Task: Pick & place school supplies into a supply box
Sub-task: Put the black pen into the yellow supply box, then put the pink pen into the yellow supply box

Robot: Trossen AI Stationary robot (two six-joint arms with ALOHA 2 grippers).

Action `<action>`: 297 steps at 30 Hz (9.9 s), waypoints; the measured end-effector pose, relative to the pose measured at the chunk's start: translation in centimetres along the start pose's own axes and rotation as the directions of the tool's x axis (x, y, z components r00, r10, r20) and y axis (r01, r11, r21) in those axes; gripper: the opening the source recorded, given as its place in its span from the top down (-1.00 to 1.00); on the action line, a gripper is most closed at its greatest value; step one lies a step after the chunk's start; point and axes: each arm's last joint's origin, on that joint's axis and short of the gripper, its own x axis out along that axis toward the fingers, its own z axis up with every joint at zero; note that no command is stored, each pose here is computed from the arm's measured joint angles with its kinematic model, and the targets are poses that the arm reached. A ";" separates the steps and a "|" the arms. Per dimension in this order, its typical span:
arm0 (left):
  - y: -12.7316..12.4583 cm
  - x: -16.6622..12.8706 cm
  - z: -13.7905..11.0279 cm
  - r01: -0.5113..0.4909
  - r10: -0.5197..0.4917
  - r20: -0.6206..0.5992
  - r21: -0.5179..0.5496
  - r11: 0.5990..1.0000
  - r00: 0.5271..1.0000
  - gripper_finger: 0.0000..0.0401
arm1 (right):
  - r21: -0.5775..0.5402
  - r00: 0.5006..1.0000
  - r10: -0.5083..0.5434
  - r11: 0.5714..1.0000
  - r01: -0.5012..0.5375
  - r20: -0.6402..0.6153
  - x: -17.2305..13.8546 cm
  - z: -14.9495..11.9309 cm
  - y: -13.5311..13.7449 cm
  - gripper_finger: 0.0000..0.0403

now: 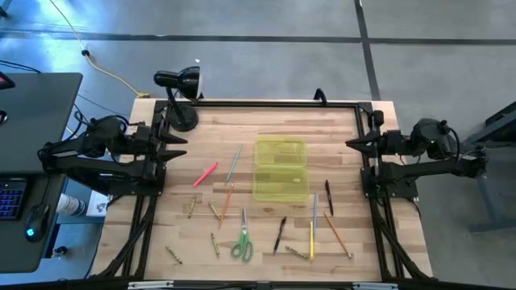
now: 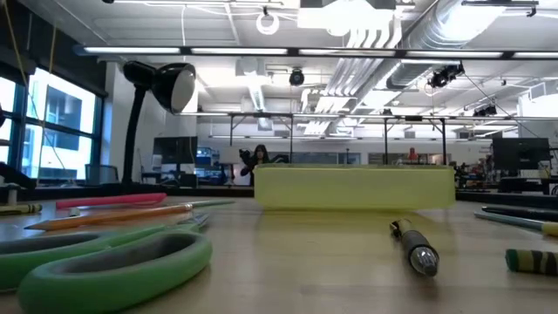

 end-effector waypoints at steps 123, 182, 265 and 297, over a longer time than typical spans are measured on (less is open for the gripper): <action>1.4 9.6 -5.5 -0.575 0.516 -0.459 0.014 0.818 0.723 0.11 | 0.269 0.143 0.242 0.648 0.712 -0.960 8.2 -14.5 5.2 0.38; 1.3 9.5 -5.5 -0.574 0.514 -0.465 0.017 0.819 0.721 0.11 | 0.112 0.055 0.099 0.783 0.612 -0.994 12.9 -16.7 7.9 0.96; 0.5 14.4 -13.7 -0.689 0.244 -0.893 -0.096 0.719 0.378 0.11 | 0.174 0.787 0.044 0.981 0.082 -0.615 20.4 -10.5 3.3 0.49; 0.5 12.9 -20.5 -0.674 0.202 -0.924 -0.077 0.735 0.325 0.11 | 0.173 0.786 0.037 0.981 0.090 -0.617 20.4 -10.4 3.4 0.49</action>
